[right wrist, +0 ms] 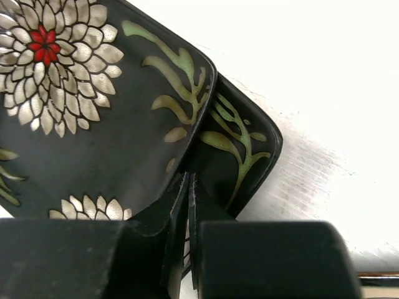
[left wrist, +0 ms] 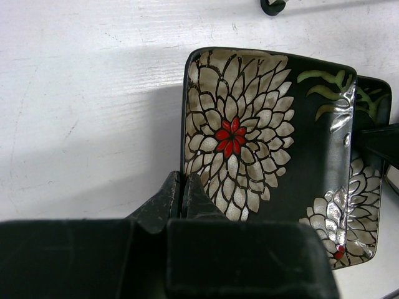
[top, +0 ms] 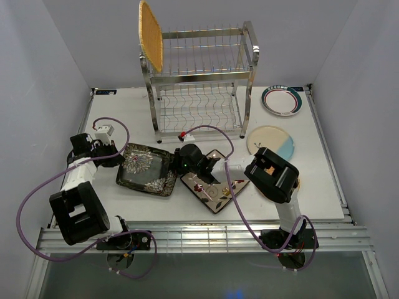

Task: Load the plates into the dish rack
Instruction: Pick up the plate at the center of the board.

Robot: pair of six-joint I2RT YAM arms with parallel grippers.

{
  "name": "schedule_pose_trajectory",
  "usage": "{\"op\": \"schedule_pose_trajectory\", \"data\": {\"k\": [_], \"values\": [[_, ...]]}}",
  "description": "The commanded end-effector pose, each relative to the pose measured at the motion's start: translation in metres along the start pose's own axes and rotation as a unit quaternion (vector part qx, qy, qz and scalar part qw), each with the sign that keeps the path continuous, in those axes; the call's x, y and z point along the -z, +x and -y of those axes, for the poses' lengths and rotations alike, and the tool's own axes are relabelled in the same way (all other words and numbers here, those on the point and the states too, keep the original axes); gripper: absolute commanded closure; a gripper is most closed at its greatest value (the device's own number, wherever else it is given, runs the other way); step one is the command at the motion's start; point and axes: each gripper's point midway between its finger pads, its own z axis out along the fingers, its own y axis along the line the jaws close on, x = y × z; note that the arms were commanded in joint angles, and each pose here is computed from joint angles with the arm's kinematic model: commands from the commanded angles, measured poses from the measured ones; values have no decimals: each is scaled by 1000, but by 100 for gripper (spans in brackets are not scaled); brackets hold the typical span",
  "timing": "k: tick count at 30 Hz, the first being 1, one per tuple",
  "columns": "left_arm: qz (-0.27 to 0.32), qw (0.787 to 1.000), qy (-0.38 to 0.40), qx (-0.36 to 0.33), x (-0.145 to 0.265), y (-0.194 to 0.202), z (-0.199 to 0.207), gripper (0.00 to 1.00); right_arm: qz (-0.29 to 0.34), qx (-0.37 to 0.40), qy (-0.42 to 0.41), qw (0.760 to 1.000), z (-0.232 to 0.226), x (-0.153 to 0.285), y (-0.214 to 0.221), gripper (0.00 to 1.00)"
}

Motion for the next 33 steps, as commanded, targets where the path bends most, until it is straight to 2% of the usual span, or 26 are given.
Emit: {"op": "schedule_pose_trajectory", "data": {"k": [1, 17, 18, 19, 21, 22, 23, 26, 33], "values": [[32, 999, -22, -36, 8, -17, -6, 100, 16, 17, 18, 1000, -2, -5, -10, 92], [26, 999, -9, -34, 4, -14, -5, 98, 6, 17, 2, 1000, -13, -19, -4, 92], [24, 999, -8, -33, 3, -13, -4, 94, 5, 18, 1, 1000, -12, -20, -3, 92], [25, 999, -8, -33, 3, -14, -4, 82, 5, 18, 0, 1000, -14, -20, -4, 92], [24, 999, -6, -32, 3, -13, -4, 68, 3, 19, 0, 1000, -14, -20, -3, 92], [26, 999, -6, -34, 4, -14, -3, 56, 4, 19, -1, 1000, -15, -20, -3, 92], [28, 999, -5, -36, 4, -15, -3, 52, 4, 19, -1, 1000, -15, -20, -3, 92], [28, 999, -4, -37, 4, -14, -2, 43, 4, 21, -1, 1000, -14, -20, -4, 92], [20, 999, -5, -32, 0, -11, -6, 37, 4, 21, -3, 1000, -15, -19, -4, 92]]}}
